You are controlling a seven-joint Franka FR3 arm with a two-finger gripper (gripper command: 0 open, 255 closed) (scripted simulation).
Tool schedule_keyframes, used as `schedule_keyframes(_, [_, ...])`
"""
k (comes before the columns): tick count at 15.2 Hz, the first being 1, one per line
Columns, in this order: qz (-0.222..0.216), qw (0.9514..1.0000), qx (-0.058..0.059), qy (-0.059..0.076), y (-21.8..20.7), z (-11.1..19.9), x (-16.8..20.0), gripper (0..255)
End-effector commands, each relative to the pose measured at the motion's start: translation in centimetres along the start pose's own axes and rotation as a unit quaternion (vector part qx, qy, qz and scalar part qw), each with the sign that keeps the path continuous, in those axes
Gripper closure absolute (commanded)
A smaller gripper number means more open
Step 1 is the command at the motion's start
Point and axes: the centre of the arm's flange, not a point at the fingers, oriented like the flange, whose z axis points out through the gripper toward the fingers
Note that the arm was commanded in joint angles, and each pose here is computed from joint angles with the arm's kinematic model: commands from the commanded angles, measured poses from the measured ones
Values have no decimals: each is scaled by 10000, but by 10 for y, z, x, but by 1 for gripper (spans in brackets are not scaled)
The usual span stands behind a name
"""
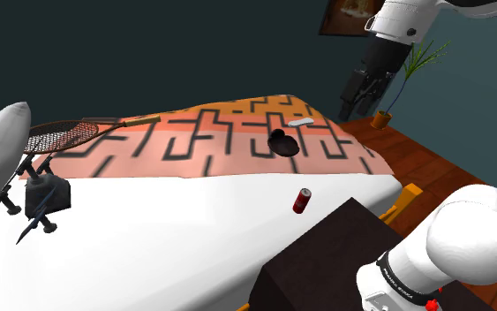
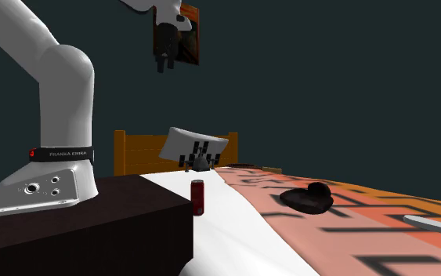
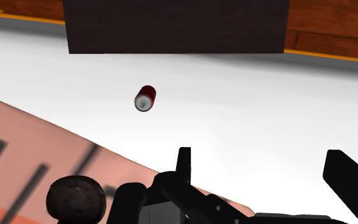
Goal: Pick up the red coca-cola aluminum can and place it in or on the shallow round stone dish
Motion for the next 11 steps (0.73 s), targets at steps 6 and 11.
schedule_keyframes(6, [-2, 10000, -82, 16, 20, 61, 9, 0])
schedule_keyframes(11, [-5, 9999, -164, 31, 42, 122, 19, 0])
